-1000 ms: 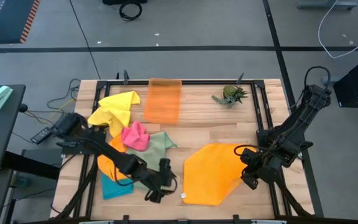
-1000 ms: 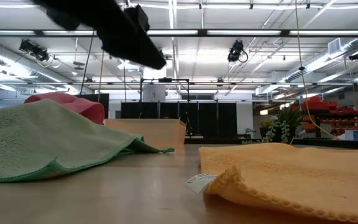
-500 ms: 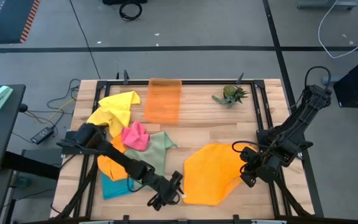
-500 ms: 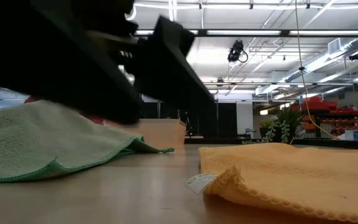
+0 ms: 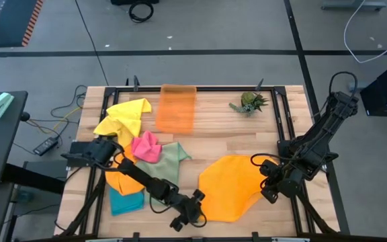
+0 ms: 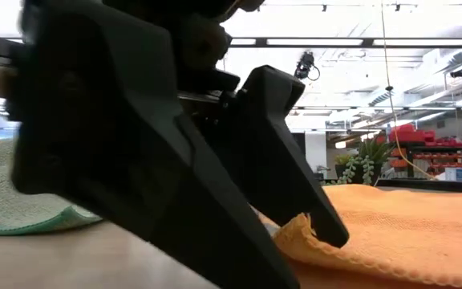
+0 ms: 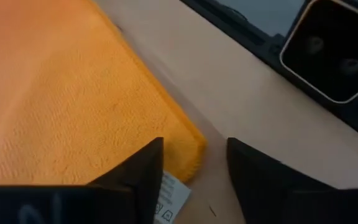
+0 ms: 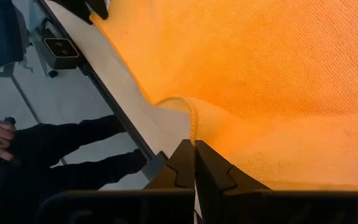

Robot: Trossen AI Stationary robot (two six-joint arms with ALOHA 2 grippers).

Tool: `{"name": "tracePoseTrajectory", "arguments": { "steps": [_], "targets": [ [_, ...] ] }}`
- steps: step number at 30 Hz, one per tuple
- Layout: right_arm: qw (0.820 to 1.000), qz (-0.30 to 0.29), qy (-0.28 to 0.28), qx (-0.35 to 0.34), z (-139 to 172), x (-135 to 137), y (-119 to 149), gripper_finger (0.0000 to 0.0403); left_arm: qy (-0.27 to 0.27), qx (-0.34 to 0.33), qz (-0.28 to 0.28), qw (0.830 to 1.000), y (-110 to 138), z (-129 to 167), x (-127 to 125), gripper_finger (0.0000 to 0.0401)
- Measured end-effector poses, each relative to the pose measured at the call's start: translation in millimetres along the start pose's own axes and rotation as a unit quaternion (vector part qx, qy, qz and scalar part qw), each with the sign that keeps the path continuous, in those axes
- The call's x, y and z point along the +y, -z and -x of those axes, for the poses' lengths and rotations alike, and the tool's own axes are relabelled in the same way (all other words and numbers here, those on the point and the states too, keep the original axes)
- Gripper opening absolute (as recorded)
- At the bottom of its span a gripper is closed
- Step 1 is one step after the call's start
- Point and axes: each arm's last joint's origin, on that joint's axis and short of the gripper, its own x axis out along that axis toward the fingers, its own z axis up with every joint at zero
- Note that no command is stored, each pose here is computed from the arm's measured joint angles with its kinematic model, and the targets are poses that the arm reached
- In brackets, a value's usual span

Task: Fold microfiber towels
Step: Fold the right orange microfiber cloth

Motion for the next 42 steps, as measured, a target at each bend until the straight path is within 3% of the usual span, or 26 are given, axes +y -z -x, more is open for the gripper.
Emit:
{"name": "tracePoseTrajectory", "arguments": {
  "steps": [6, 8, 12, 17, 23, 28, 33, 38, 42],
  "targets": [
    [1.0, 0.009, 0.0, 0.002, 0.1, -0.2, 1.9, 0.0003, -0.015, -0.009, 0.07, 0.997, -4.5, 0.2, 8.0, 0.0041],
    [1.0, 0.017, -0.003, 0.007, 0.8, -0.1, 5.8, 0.0003, -0.014, -0.011, 0.106, 0.994, -10.4, 4.4, 8.7, 0.0014],
    [0.999, 0.036, -0.007, 0.007, 2.7, -1.3, 18.0, 0.0003, -0.023, -0.021, 0.171, 0.985, -33.4, 34.0, 19.3, 0.0011],
    [0.993, 0.079, -0.029, -0.085, 11.6, -4.3, 25.4, 0.0003, -0.097, -0.049, 0.208, 0.972, -65.8, 96.7, 43.7, 0.0008],
    [0.953, 0.157, -0.049, -0.255, 67.0, -0.2, 12.0, 0.0003, -0.179, -0.154, 0.275, 0.932, -97.5, 178.3, 80.1, 0.0005],
    [0.924, 0.206, -0.014, -0.321, 126.7, -5.5, -9.6, 0.0003, -0.247, -0.201, 0.309, 0.896, -99.5, 221.7, 112.0, 0.0004],
    [0.906, 0.235, 0.068, -0.347, 165.2, -22.5, -32.0, 0.0003, -0.294, -0.199, 0.323, 0.877, -87.4, 242.0, 144.2, 0.0004],
    [0.878, 0.291, 0.098, -0.368, 186.3, -28.4, -45.9, 0.0003, -0.336, -0.203, 0.301, 0.869, -79.7, 266.9, 167.6, 0.0004],
    [0.892, 0.283, 0.091, -0.339, 187.9, -29.9, -47.0, 0.0003, -0.311, -0.201, 0.283, 0.885, -77.8, 278.3, 170.4, 0.0004]
  ]
}}
